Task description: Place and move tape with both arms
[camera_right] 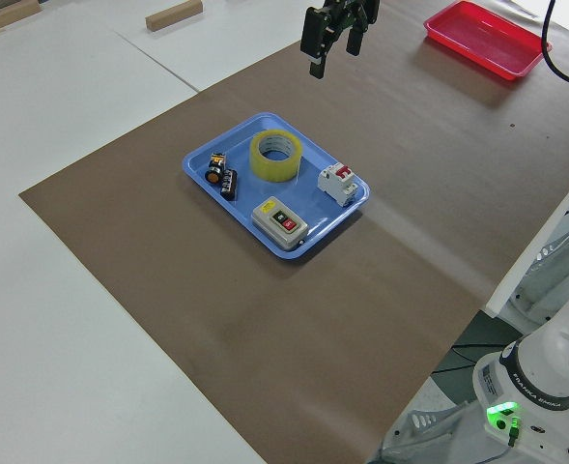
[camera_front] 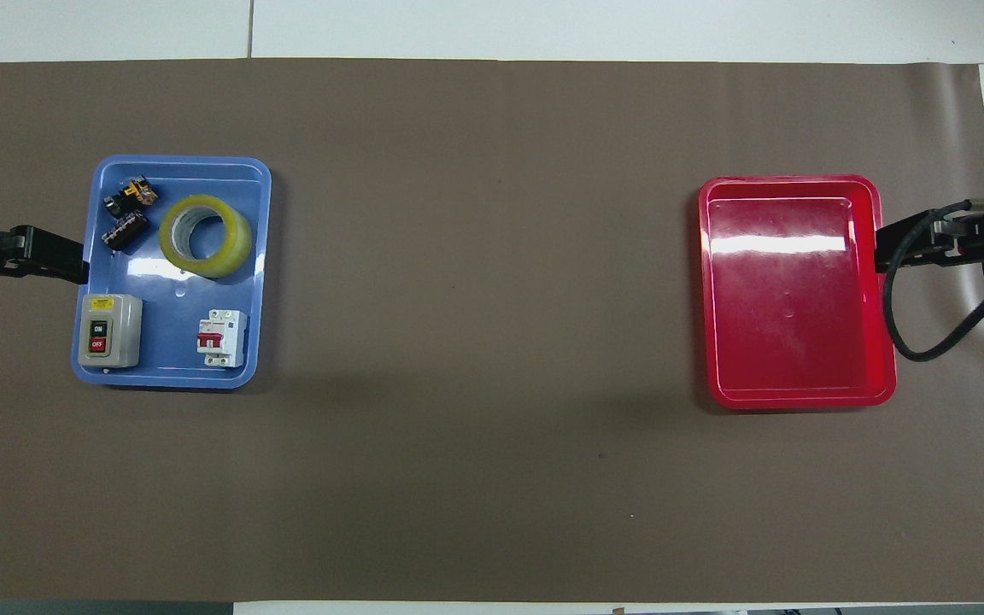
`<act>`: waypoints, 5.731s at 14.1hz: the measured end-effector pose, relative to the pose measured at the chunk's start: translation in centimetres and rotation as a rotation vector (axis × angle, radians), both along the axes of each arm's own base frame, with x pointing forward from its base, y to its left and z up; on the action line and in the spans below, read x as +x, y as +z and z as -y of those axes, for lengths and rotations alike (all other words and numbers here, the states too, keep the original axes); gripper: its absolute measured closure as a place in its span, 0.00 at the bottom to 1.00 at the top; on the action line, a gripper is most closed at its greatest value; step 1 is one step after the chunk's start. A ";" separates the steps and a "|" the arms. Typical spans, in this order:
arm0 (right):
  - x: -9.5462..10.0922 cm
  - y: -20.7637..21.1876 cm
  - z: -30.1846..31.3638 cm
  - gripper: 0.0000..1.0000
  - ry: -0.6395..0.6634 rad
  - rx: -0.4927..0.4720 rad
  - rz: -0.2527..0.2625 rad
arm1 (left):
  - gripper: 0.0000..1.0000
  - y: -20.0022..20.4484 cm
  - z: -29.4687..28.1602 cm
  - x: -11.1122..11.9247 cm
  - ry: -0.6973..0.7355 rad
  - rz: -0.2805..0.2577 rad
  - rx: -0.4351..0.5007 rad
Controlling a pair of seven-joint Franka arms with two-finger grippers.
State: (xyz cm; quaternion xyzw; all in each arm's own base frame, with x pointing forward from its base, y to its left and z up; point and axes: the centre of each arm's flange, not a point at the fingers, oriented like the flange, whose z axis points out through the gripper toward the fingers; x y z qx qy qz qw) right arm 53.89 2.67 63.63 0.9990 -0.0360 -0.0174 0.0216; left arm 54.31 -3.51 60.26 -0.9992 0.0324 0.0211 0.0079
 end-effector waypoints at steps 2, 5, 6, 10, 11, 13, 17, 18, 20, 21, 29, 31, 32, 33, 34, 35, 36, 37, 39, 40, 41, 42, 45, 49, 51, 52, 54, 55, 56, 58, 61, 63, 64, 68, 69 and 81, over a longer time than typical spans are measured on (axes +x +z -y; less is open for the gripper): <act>0.0 0.0 0.0 0.00 0.000 0.000 0.000 | 0.00 0.0 0.0 0.0 0.000 0.001 0.000; 0.0 0.0 0.0 0.00 0.000 0.000 0.000 | 0.00 0.0 0.0 0.0 0.000 0.002 0.000; 0.0 0.0 0.0 0.00 0.000 0.000 0.000 | 0.00 0.0 0.0 0.0 0.000 0.003 0.000; 0.0 0.0 0.0 0.00 0.000 0.000 0.001 | 0.00 0.1 0.0 0.2 0.000 0.019 -0.001; 0.0 0.0 0.0 0.00 0.000 0.000 0.001 | 0.00 0.2 -0.1 0.4 0.001 0.030 -0.002; 0.0 0.0 0.0 0.00 0.000 0.000 0.001 | 0.00 -0.1 -0.1 0.6 0.002 0.049 -0.003; 0.0 0.0 0.0 0.00 0.000 0.000 0.001 | 0.00 -2.6 -0.1 1.7 0.002 0.093 -0.007; 0.0 0.0 0.0 0.00 0.000 0.000 0.001 | 0.00 -3.7 -0.1 2.2 0.001 0.101 -0.008; 0.0 0.0 0.0 0.00 0.000 0.000 0.001 | 0.00 -6.0 -0.1 3.3 0.001 0.101 -0.010; 0.0 0.0 0.0 0.00 0.000 0.000 0.001 | 0.00 -7.2 -0.1 3.9 0.001 0.101 -0.011; 0.0 0.0 0.0 0.00 0.000 0.000 0.001 | 0.00 -19.9 -0.7 8.8 0.013 0.140 -0.025; 0.0 0.0 0.0 0.00 0.000 0.000 0.001 | 0.00 -22.1 -1.4 9.0 0.022 0.157 -0.027; 0.0 0.0 0.0 0.00 0.000 0.000 0.001 | 0.00 -23.0 -1.6 8.9 0.025 0.161 -0.027; 0.0 0.0 0.0 0.00 0.000 0.000 0.001 | 0.00 -23.9 -1.7 8.8 0.026 0.156 -0.028; 0.0 0.0 0.0 0.00 0.000 0.000 0.001 | 0.00 -24.7 -1.7 8.8 0.026 0.152 -0.028; 0.0 0.0 0.0 0.00 0.000 0.000 0.001 | 0.00 -25.4 -1.7 8.7 0.026 0.150 -0.029; 0.0 0.0 0.0 0.00 0.000 0.000 0.001 | 0.00 -26.1 -1.7 8.6 0.026 0.143 -0.029; 0.0 0.0 0.0 0.00 0.000 0.000 0.001 | 0.02 -26.6 -1.7 8.4 0.026 0.135 -0.028; 0.0 0.0 0.0 0.00 0.000 0.000 0.001 | 0.04 -27.5 -1.7 7.9 0.025 0.127 -0.028; 0.0 0.0 0.0 0.00 0.000 0.000 0.001 | 0.08 -27.9 -1.7 7.7 0.025 0.130 -0.029; 0.0 0.0 0.0 0.00 0.000 0.000 0.001 | 0.22 -28.1 -1.7 7.6 0.025 0.130 -0.029; 0.0 0.0 0.0 0.00 0.000 0.000 0.001 | 0.34 -28.2 -1.7 7.5 0.025 0.128 -0.029; 0.0 0.0 0.0 0.00 0.000 0.000 0.001 | 0.72 -28.2 -1.8 7.6 0.027 0.131 -0.028; 0.0 0.0 0.0 0.00 0.000 0.000 0.001 | 0.78 -27.9 -1.8 7.5 0.026 0.128 -0.027; 0.0 0.0 0.0 0.00 0.000 0.000 0.001 | 0.78 -26.5 -1.8 7.3 0.026 0.117 -0.025; 0.0 0.0 0.0 0.00 0.000 0.000 0.001 | 0.78 -25.5 -1.7 7.1 0.025 0.110 -0.024; 0.0 0.0 0.0 0.00 0.000 0.000 0.001 | 0.78 -22.7 -1.5 6.6 0.021 0.089 -0.021; 0.0 0.0 0.0 0.00 0.000 0.000 0.001 | 0.78 -21.0 -1.2 6.1 0.016 0.074 -0.019; 0.0 0.0 0.0 0.00 0.000 0.000 0.001 | 0.78 -19.6 -0.6 5.6 0.011 0.059 -0.017; 0.0 0.0 0.0 0.00 0.000 0.000 0.001 | 0.78 -17.8 3.0 4.4 0.028 0.044 -0.014; 0.0 0.0 0.0 0.00 0.000 0.000 0.001 | 0.78 -17.7 11.8 2.6 0.078 0.039 -0.012; 0.0 0.0 0.0 0.00 0.000 0.000 0.001 | 0.78 -18.1 18.1 0.6 0.130 0.044 -0.014; 0.0 0.0 0.0 0.00 0.000 0.000 0.001 | 0.78 -18.4 20.9 -0.3 0.163 0.060 -0.023; 0.0 0.0 0.0 0.00 0.000 0.000 0.001 | 0.78 -20.8 27.5 -2.2 0.239 0.126 -0.009; 0.0 0.0 0.0 0.00 0.000 0.000 0.001 | 0.78 -21.4 28.3 -2.4 0.249 0.139 -0.003; 0.0 0.0 0.3 0.00 0.018 0.000 0.000 | 0.78 -27.6 33.2 -1.1 0.252 0.148 0.041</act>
